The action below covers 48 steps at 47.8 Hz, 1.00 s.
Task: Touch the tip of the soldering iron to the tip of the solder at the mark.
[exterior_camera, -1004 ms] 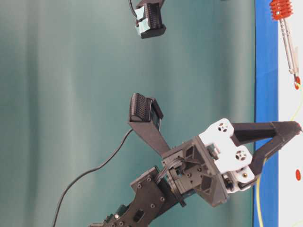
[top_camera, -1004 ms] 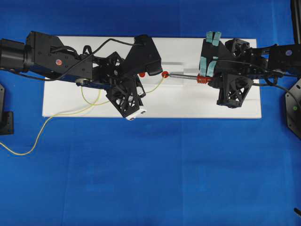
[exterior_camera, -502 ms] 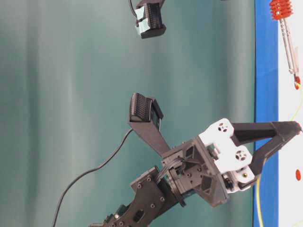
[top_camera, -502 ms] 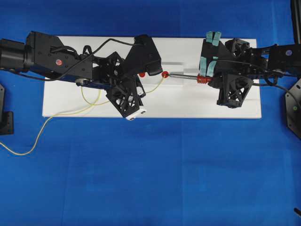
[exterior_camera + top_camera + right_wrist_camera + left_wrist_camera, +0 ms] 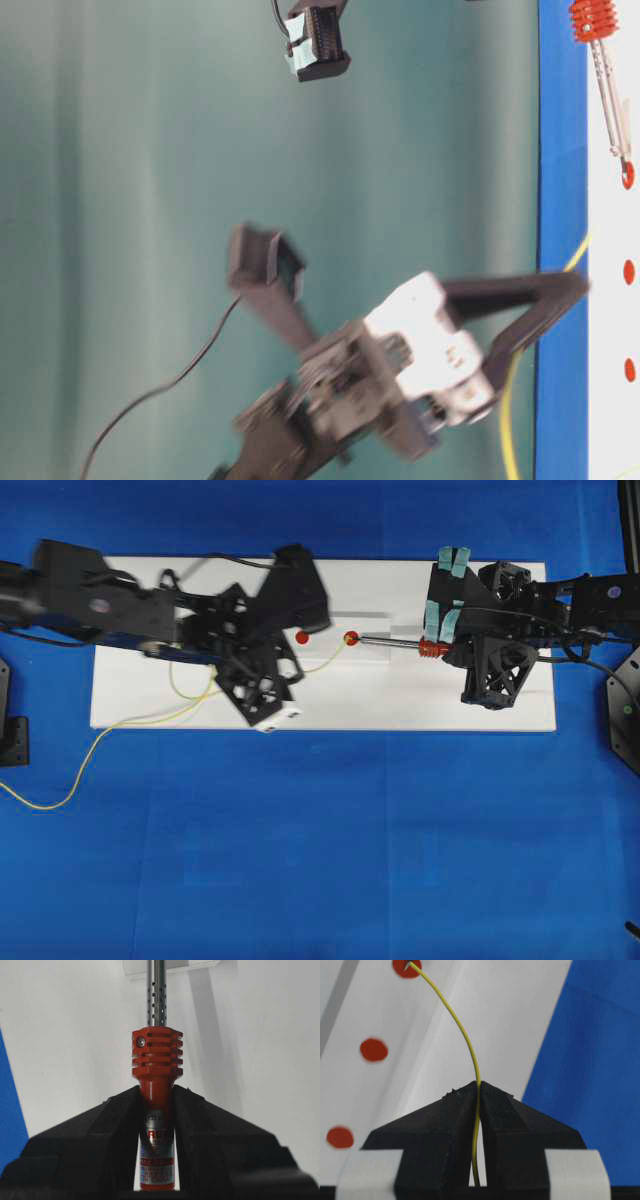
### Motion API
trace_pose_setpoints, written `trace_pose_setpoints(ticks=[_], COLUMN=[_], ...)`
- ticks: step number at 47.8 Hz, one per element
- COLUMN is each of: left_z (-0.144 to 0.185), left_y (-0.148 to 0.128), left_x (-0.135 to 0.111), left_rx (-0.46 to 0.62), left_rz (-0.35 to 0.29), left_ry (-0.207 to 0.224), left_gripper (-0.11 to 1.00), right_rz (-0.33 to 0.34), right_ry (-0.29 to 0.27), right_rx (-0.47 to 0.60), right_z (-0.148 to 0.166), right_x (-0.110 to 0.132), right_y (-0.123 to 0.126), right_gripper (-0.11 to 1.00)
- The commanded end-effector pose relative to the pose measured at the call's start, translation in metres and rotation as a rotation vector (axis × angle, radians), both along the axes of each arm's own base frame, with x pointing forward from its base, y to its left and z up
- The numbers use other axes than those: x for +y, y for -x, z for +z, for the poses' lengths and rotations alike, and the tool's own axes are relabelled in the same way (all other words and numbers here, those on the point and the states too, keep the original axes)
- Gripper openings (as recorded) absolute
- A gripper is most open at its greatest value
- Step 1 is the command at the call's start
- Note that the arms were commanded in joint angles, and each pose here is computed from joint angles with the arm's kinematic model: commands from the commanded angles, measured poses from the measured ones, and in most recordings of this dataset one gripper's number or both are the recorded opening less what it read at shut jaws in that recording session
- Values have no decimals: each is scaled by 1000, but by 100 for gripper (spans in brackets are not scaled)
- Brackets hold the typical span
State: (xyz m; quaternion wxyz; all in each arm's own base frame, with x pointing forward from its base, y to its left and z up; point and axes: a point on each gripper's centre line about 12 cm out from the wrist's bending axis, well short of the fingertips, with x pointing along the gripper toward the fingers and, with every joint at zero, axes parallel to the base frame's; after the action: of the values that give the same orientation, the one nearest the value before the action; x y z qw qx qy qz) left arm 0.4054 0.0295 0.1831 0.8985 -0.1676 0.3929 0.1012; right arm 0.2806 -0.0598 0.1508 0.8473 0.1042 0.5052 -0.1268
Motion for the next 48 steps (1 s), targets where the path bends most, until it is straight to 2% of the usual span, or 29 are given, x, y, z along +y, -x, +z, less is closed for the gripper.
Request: trace_pose_setpoints(ticks=[1, 13, 27, 37, 48], left_z=[31, 48, 48, 53, 55], left_y=[11, 49, 63, 71, 86], left_x=[-4, -12, -16, -18, -19], left_rx=[-78, -144, -175, -191, -209], left_rz=[-10, -17, -23, -29, -28], left_ry=[-7, -1, 2, 0, 3], left_gripper=[1, 1, 1, 1, 1], right_rz=[4, 4, 3, 3, -16], right_ry=[10, 11, 14, 41, 58], right_rx=[-37, -40, -57, -184, -330], right_z=[10, 10, 16, 51, 81], right_x=[-1, -1, 0, 3, 11], right_y=[-6, -6, -3, 15, 56], right_gripper=[6, 6, 6, 6, 6])
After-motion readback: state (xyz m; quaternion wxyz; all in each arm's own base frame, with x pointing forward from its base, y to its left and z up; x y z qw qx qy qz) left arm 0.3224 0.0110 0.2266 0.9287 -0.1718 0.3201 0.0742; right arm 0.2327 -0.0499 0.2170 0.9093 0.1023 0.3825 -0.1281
